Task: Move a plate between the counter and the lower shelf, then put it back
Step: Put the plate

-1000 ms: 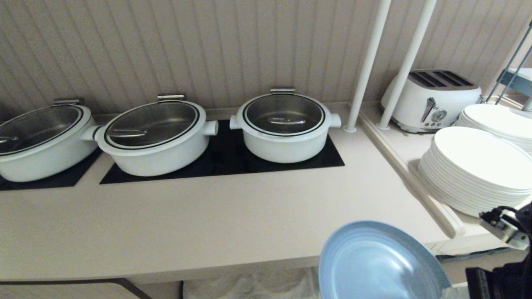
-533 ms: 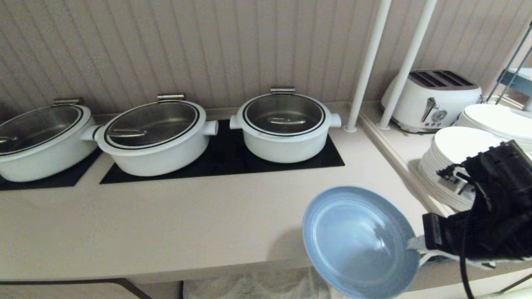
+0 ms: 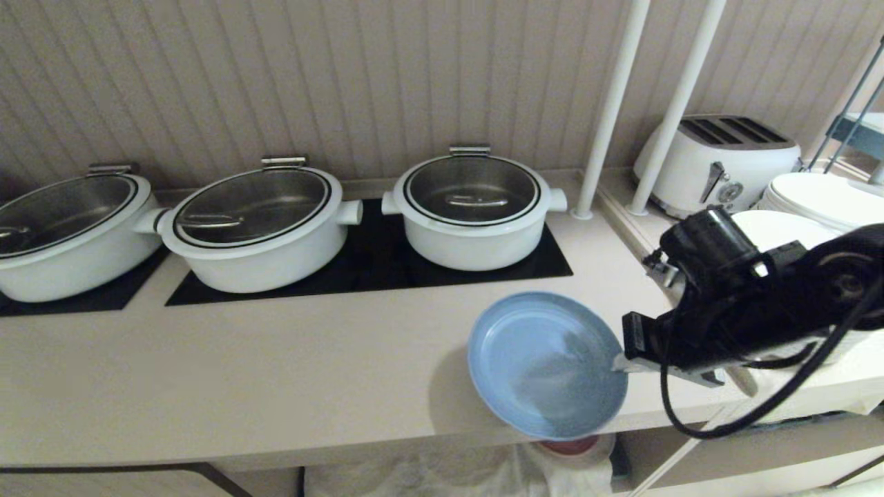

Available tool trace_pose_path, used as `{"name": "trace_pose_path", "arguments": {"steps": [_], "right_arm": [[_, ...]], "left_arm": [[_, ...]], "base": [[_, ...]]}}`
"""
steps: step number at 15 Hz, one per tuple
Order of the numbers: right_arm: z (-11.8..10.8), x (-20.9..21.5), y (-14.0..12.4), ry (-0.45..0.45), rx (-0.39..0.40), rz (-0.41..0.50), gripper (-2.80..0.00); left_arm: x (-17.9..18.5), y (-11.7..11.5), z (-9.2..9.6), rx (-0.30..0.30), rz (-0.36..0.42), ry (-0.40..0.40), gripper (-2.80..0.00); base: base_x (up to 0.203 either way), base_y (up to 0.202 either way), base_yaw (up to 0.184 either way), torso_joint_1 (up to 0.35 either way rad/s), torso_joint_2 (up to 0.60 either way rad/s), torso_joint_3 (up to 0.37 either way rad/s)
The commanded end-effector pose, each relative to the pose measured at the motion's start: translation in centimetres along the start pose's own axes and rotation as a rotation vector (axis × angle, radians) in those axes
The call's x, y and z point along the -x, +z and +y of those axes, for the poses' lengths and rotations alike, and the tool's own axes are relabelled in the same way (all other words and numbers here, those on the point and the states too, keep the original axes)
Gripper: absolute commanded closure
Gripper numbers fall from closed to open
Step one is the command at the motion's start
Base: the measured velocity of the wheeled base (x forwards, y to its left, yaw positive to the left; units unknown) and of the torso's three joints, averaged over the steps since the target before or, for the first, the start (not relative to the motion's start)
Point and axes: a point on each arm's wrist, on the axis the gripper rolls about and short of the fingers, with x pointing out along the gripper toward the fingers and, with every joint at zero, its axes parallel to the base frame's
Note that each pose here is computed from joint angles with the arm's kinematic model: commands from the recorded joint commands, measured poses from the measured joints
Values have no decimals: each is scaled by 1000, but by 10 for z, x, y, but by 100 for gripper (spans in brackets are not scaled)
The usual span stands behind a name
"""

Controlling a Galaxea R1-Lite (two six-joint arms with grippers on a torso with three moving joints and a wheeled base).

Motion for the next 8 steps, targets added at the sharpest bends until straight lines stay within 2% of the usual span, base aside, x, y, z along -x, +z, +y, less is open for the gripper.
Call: {"name": "trace_pose_path", "arguments": {"steps": [1, 3, 8], "right_arm": [[5, -23, 11, -10, -5, 29, 0], [9, -31, 19, 20, -3, 43, 0], [11, -55, 28, 13, -8, 63, 0]], "left_arm": [[0, 0, 0, 0, 0, 0, 0], [0, 0, 0, 0, 0, 0, 0], [0, 0, 0, 0, 0, 0, 0]], "base": [[0, 0, 0, 0, 0, 0], [0, 0, 0, 0, 0, 0], [0, 0, 0, 0, 0, 0]]}}
